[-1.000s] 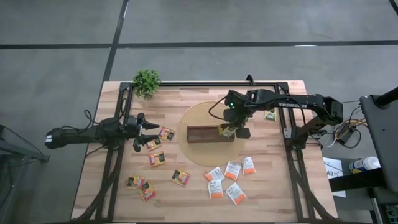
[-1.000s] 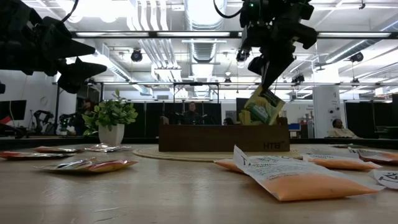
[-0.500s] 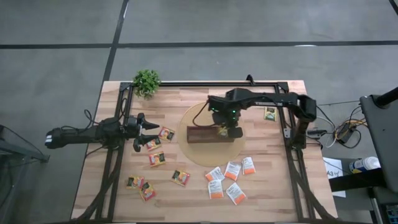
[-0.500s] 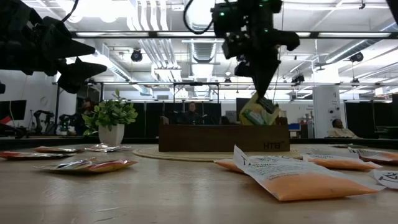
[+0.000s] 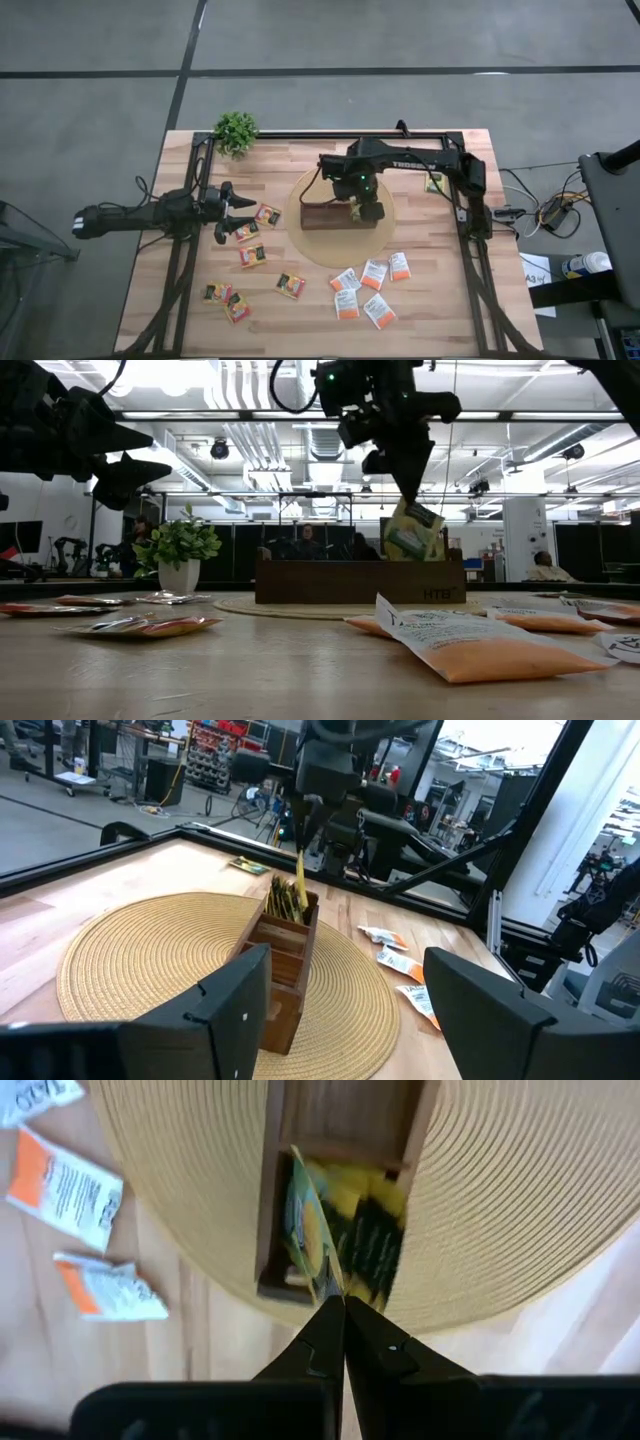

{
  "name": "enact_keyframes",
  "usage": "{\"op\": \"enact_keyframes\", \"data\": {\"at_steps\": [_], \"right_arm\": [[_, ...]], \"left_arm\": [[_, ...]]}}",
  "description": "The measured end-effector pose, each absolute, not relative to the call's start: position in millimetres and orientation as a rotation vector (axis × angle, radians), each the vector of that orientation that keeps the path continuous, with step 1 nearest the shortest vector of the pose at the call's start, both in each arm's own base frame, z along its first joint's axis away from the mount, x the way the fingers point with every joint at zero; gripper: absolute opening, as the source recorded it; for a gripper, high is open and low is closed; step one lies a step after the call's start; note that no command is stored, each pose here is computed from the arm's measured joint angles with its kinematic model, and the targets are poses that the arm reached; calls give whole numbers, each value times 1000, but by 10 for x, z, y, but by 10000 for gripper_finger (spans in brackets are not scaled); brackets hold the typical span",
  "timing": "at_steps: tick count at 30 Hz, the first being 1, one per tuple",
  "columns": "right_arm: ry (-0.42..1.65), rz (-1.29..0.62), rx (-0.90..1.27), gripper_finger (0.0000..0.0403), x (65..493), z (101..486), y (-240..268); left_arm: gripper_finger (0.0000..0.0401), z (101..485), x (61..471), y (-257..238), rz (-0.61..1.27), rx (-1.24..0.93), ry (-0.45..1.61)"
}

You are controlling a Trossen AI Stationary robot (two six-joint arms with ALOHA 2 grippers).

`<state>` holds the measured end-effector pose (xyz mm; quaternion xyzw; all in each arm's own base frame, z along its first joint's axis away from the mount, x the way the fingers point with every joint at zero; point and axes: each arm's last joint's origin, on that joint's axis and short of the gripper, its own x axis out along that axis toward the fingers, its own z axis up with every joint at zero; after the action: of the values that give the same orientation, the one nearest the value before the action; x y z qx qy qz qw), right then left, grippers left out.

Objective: Pick & Place Tea
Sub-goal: Put the yellow tea bag into the right section of the wooden organizer

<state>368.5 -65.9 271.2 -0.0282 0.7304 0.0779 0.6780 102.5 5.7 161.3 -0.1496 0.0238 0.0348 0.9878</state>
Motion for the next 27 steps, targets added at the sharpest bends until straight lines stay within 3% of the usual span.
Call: {"op": "enact_keyframes", "data": {"at_steps": [7, 27], "right_arm": [[1736, 134, -44, 8, 3673, 2615, -623], [1768, 116, -92, 8, 3659, 2551, -604]], "left_arm": [[257, 1611, 1025, 58, 70, -300, 48], [257, 1611, 1025, 58, 70, -300, 49]]}}
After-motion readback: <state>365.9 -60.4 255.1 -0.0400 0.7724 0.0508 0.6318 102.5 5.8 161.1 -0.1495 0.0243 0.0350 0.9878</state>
